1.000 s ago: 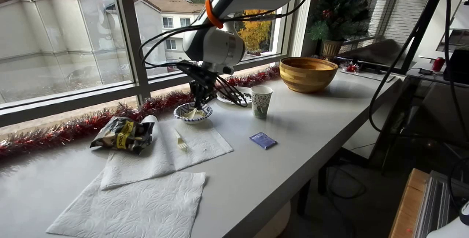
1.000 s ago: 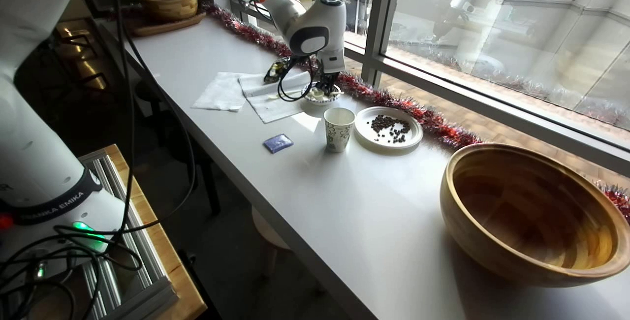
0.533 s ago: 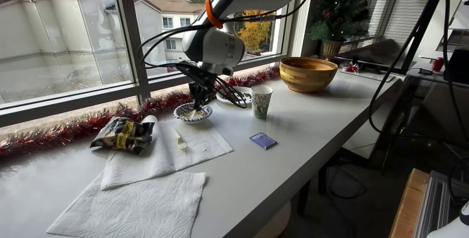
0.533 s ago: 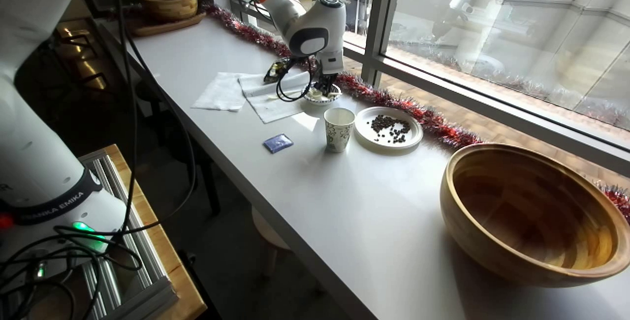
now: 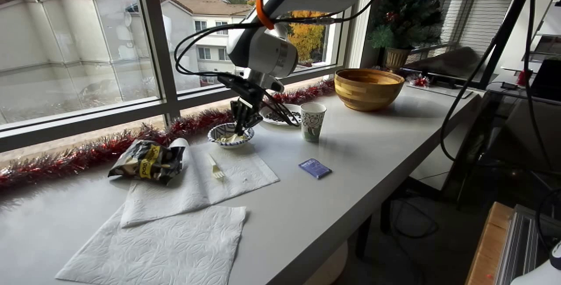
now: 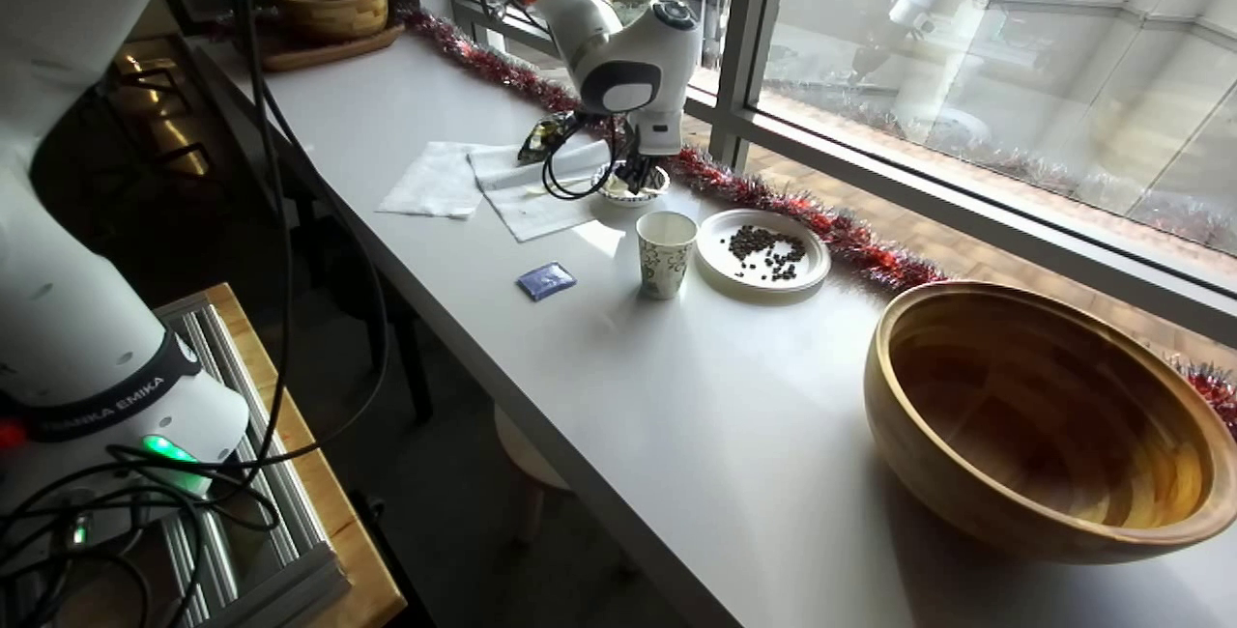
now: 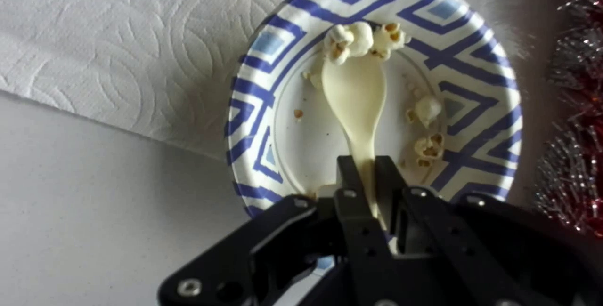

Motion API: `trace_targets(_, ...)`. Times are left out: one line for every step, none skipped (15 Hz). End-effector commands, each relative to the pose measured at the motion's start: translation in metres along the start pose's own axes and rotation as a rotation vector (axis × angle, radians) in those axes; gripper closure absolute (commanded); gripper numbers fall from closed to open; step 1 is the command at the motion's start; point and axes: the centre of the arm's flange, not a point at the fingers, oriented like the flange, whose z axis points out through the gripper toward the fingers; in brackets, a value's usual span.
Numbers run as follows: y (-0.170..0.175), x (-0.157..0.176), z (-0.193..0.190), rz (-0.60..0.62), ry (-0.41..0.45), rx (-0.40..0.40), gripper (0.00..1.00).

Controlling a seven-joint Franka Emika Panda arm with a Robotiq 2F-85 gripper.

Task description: Use the spoon to transfer some of the white contents to the cup

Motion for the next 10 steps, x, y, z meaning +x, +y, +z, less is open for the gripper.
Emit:
trace_targets(-0.008,0.019,0.006,0.029,-0.103,-0.005,0.96)
trace_targets(-0.008,0.023,0.007,0.033,-0.123,0.001,0.96)
trace_targets(-0.008,0.026,0.007,0.039,-0.138,0.008,0.96)
trace_targets(-0.008,0.03,0.009,0.041,-0.148,0.014,0.96)
trace_targets(-0.008,0.033,0.009,0.045,-0.158,0.016,0.96)
trace_targets(-0.009,0.034,0.009,0.045,-0.168,0.023,0.96)
trace_targets(-0.01,0.034,0.008,0.045,-0.176,0.029,0.96)
trace_targets(-0.011,0.034,0.007,0.04,-0.177,0.037,0.96)
trace_targets(-0.011,0.033,0.006,0.034,-0.181,0.043,0.96)
trace_targets(-0.012,0.032,0.005,0.025,-0.184,0.045,0.96)
